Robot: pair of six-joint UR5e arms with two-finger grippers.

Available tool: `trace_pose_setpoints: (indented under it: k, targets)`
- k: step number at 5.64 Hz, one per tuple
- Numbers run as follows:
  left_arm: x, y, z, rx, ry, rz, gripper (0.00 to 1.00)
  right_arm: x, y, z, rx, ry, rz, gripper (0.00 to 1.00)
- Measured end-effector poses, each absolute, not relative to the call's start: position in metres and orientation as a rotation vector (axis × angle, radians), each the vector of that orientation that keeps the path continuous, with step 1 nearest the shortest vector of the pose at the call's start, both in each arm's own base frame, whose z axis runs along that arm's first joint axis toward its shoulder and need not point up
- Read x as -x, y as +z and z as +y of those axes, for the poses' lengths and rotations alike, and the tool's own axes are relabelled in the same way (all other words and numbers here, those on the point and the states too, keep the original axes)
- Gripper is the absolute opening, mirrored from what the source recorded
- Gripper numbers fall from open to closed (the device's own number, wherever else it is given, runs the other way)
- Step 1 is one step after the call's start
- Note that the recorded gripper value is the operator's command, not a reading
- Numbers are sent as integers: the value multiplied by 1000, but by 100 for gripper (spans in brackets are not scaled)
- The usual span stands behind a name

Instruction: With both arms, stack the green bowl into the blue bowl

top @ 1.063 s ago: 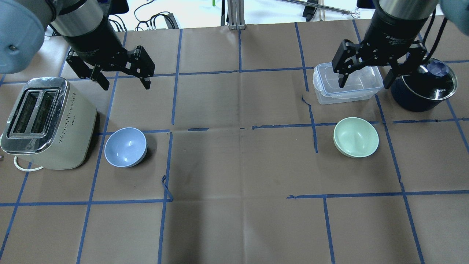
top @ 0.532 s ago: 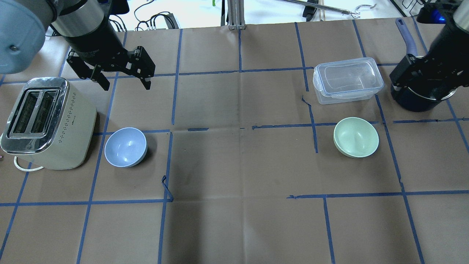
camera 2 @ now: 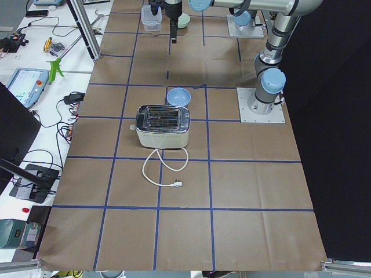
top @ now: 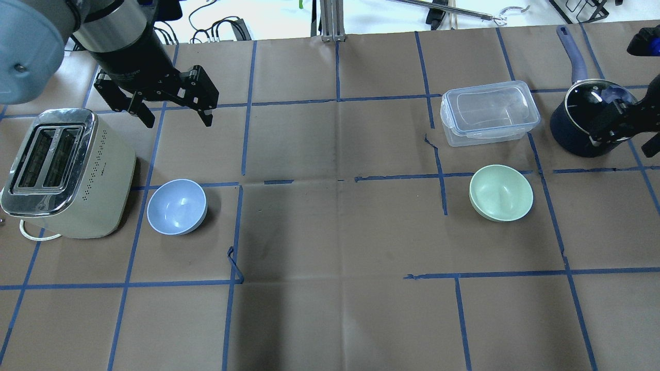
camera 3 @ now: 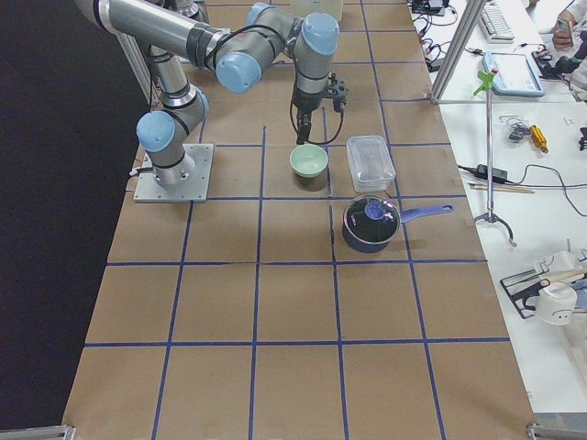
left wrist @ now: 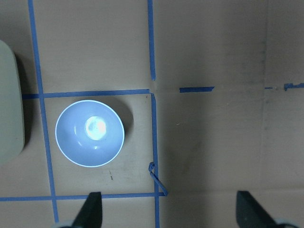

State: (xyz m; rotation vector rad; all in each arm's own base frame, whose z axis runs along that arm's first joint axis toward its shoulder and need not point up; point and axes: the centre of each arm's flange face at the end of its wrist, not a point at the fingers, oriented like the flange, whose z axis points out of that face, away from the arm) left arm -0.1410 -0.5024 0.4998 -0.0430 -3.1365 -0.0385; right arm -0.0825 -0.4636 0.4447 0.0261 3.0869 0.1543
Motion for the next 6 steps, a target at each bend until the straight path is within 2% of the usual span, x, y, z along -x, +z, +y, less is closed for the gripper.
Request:
trace_pose_setpoints:
  k: [3, 6]
  targets:
    - [136, 498, -505, 32, -43, -3132, 98, 70, 445, -469, -117, 114, 3103, 100]
    - [120, 448, -521, 99, -127, -3126, 98, 47, 444, -474, -87, 110, 3151, 100]
